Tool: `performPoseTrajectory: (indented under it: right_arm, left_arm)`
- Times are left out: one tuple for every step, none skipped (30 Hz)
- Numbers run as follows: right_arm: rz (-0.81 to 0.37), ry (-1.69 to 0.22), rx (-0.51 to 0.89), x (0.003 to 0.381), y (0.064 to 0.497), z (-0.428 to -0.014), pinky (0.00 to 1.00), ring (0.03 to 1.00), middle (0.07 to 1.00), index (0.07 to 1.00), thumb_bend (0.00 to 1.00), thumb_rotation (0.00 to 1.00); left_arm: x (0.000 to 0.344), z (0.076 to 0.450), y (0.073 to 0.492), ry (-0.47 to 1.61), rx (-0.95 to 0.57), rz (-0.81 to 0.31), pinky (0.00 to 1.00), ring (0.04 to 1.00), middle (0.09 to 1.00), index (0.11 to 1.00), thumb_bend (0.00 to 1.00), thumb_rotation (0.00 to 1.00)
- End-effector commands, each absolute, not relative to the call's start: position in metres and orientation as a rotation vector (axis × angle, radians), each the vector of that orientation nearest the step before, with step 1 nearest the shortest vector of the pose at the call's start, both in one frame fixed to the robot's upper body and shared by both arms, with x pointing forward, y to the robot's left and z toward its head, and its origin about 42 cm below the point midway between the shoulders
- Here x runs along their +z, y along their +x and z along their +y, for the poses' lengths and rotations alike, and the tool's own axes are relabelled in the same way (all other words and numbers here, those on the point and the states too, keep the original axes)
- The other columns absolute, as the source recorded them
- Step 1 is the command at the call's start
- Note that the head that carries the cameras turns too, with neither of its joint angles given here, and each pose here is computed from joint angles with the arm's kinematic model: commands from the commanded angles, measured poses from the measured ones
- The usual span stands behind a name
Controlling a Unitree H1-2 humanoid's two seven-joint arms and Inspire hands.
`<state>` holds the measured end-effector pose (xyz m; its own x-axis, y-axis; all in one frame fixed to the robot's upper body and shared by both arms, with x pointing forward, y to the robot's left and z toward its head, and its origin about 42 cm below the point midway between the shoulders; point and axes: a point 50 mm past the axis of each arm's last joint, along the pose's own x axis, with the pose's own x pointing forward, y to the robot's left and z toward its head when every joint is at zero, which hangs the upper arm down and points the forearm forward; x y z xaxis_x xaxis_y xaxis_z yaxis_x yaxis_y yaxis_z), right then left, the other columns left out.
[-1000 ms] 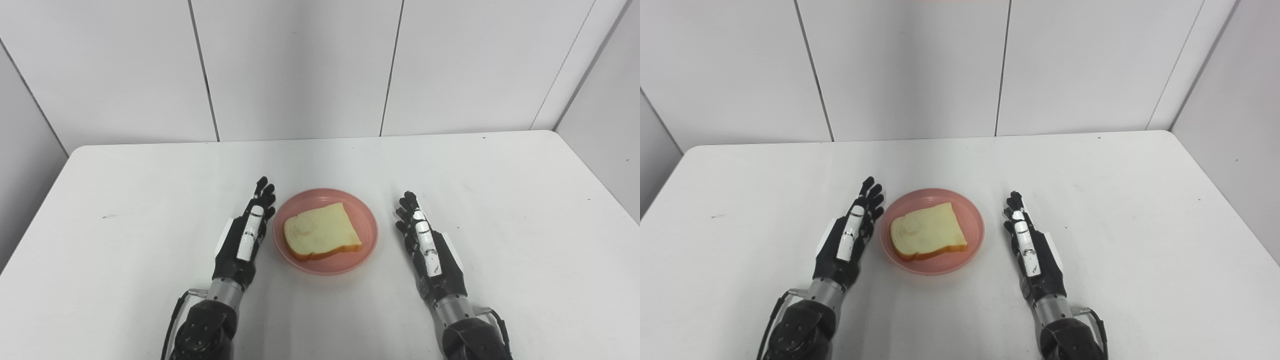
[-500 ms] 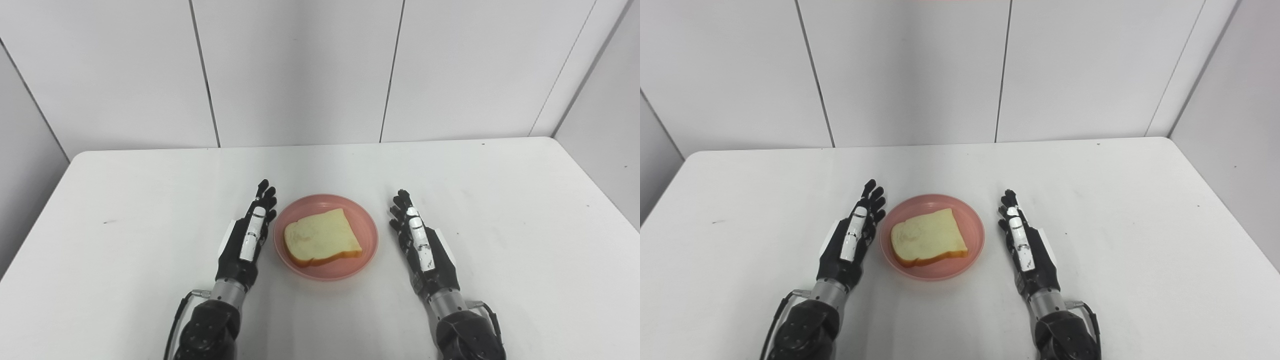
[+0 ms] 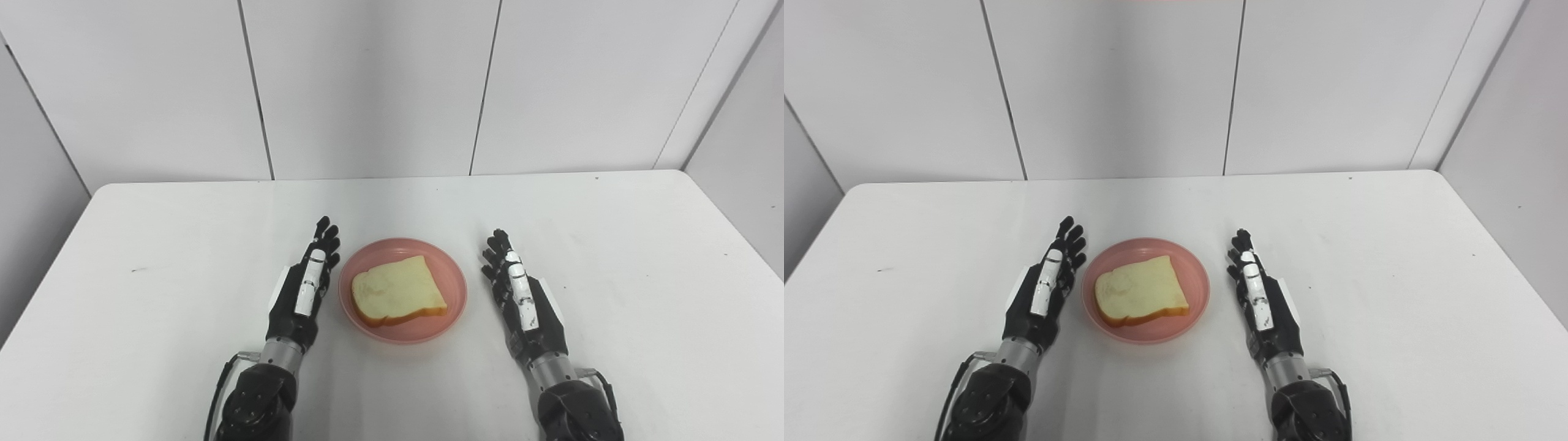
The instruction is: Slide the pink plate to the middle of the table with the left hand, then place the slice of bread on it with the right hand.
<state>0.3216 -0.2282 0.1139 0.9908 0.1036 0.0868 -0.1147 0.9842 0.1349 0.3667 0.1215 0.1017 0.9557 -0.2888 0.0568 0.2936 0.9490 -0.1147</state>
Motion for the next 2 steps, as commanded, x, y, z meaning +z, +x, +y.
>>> performPoseTrajectory:
  right_arm:
    - [0.006, 0.164, 0.092, 0.0811, 0.3049, -0.2357, 1.0, 1.0, 1.0, 1.0, 0.32, 1.0]
    - [0.008, 0.178, 0.092, 0.0818, 0.3048, -0.236, 1.0, 1.0, 1.0, 1.0, 0.32, 1.0]
  left_arm:
    - [0.0549, 0.1285, 0.337, -0.146, -0.25, 0.106, 1.0, 1.0, 1.0, 1.0, 0.5, 1.0]
    - [0.0553, 0.1282, 0.3377, -0.157, -0.242, 0.099, 1.0, 1.0, 1.0, 1.0, 0.49, 1.0]
